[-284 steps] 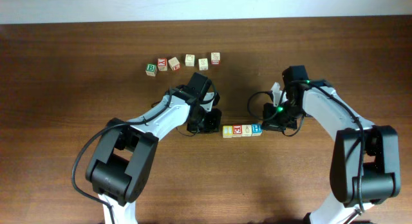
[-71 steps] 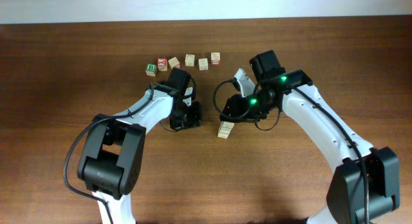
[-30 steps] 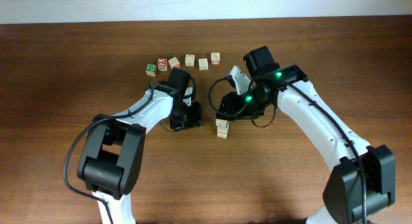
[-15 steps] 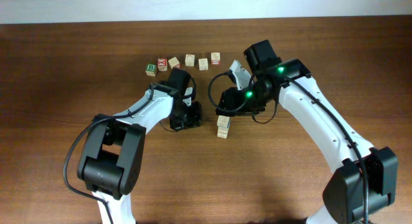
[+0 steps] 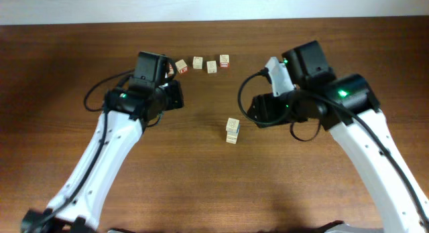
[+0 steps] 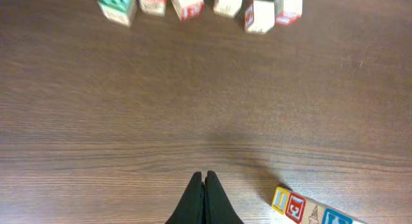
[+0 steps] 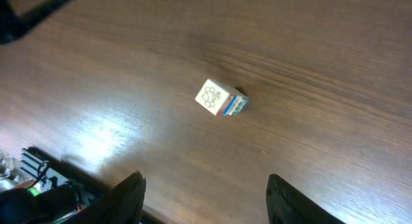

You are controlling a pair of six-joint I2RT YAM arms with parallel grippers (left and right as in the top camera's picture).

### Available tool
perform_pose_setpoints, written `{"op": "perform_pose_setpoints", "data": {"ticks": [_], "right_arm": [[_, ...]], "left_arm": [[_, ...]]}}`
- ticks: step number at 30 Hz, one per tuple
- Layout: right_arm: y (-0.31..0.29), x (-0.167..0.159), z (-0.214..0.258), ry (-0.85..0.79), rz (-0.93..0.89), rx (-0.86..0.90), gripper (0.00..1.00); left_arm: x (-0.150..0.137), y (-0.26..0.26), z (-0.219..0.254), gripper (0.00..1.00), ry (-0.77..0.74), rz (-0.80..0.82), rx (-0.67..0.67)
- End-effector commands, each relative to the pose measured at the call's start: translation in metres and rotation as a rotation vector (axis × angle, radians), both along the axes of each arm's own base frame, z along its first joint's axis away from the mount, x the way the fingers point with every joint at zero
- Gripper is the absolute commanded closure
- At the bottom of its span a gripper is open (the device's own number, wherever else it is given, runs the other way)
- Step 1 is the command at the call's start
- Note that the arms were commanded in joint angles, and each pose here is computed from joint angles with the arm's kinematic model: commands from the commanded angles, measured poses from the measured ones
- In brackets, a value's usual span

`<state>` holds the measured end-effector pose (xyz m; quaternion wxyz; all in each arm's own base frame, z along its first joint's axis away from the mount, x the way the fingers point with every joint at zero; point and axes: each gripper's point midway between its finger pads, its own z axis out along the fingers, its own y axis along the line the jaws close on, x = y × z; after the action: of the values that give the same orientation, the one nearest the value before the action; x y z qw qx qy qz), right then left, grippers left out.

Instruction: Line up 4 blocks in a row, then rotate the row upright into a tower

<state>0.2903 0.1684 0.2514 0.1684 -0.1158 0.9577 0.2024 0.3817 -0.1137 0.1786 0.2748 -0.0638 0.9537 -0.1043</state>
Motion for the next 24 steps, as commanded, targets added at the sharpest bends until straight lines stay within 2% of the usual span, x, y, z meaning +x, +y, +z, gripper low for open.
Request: {"op": "perform_pose_setpoints", "data": {"ticks": [1, 3, 6, 9, 11, 13, 14, 16, 18, 19, 24], "right_arm": [[-0.022, -0.016, 0.028, -0.096, -0.037, -0.056, 0.37], [-0.034, -0.031, 0.040, -0.121, -0.073, -0.068, 0.33], [-0.053, -0.054, 0.052, -0.146, -0.122, -0.096, 0.32], [-0.076, -0.088, 0.065, -0.174, -0.186, -0.111, 0.31], [-0.100, -0.112, 0.073, -0.207, -0.273, -0.133, 0.31], [-0.114, -0.133, 0.081, -0.253, -0.304, -0.130, 0.27], [-0.118, -0.144, 0.083, -0.275, -0.313, -0.116, 0.25], [-0.127, -0.156, 0.078, -0.271, -0.346, -0.118, 0.21], [-0.129, -0.162, 0.066, -0.231, -0.352, -0.131, 0.21], [-0.129, -0.163, 0.062, -0.217, -0.350, -0.139, 0.21], [-0.130, -0.160, 0.062, -0.228, -0.357, -0.146, 0.20]], "left_arm": [[-0.008, 0.021, 0.043, 1.00, -0.115, 0.032, 0.068], [-0.021, 0.036, 0.057, 1.00, -0.137, 0.071, 0.115], [-0.044, 0.056, 0.076, 1.00, -0.162, 0.121, 0.173], [-0.072, 0.070, 0.100, 1.00, -0.210, 0.145, 0.179], [-0.090, 0.084, 0.107, 1.00, -0.213, 0.236, 0.174], [-0.099, 0.089, 0.108, 1.00, -0.203, 0.258, 0.174], [-0.103, 0.090, 0.106, 0.96, -0.190, 0.256, 0.180], [-0.106, 0.091, 0.102, 0.60, -0.167, 0.253, 0.190], [-0.107, 0.090, 0.098, 0.57, -0.151, 0.249, 0.193], [-0.109, 0.091, 0.097, 0.01, -0.143, 0.248, 0.197], [-0.110, 0.092, 0.096, 0.01, -0.134, 0.247, 0.201]]}}
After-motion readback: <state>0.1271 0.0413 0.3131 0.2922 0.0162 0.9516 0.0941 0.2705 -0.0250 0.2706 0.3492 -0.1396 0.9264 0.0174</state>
